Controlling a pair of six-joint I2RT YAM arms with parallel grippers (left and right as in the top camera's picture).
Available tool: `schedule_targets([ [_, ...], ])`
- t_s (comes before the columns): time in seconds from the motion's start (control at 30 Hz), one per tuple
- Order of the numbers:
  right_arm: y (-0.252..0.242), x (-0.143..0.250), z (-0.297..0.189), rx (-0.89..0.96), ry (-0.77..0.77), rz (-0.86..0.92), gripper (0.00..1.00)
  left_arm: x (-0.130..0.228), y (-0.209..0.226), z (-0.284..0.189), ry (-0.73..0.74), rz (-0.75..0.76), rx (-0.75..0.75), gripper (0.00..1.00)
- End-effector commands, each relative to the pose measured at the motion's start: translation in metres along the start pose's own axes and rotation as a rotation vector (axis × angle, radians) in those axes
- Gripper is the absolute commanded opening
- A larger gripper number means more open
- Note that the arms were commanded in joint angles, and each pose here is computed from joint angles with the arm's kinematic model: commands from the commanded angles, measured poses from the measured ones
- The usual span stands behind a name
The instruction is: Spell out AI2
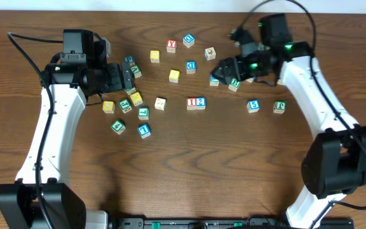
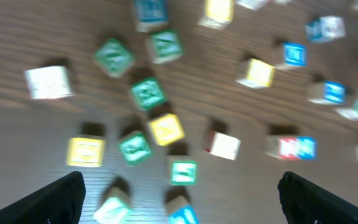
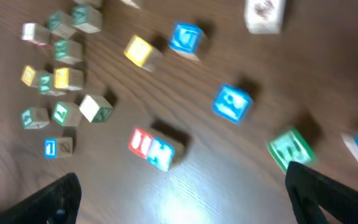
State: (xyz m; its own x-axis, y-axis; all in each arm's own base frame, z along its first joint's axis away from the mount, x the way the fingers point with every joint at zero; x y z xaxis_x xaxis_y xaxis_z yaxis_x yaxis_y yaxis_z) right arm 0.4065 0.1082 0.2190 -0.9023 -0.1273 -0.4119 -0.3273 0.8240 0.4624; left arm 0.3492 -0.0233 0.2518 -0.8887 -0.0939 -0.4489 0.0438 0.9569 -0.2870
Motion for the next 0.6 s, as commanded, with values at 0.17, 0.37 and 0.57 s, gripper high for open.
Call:
schedule_targets([
  [0.17, -0.006, 0.006, -0.015, 0.014, 0.017, 0.075, 0.97, 0.011, -0.032, 0.054, 0.131, 0.107, 0.250, 0.47],
  [0.37, -0.006, 0.011, -0.015, 0.015, 0.047, 0.077, 0.94, 0.024, -0.036, 0.094, 0.239, 0.107, 0.254, 0.28],
  [0.57, -0.006, 0.014, -0.015, 0.015, 0.062, 0.070, 0.94, 0.030, -0.034, 0.115, 0.282, 0.100, 0.245, 0.36],
])
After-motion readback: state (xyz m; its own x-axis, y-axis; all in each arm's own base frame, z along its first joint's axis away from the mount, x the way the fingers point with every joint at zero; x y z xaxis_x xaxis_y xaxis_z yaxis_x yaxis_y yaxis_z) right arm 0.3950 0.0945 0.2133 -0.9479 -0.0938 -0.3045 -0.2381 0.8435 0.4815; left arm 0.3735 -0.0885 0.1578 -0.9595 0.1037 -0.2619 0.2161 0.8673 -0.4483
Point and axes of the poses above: each gripper's point midway between its finger pads, its own z axis out along the fingers, its own y axis along the line the jaws close on, x = y × z, the point moved 9 cm from there along -z, back along the fingers, and after that the axes turned 5 degrees about z, right-handed, at the moved point
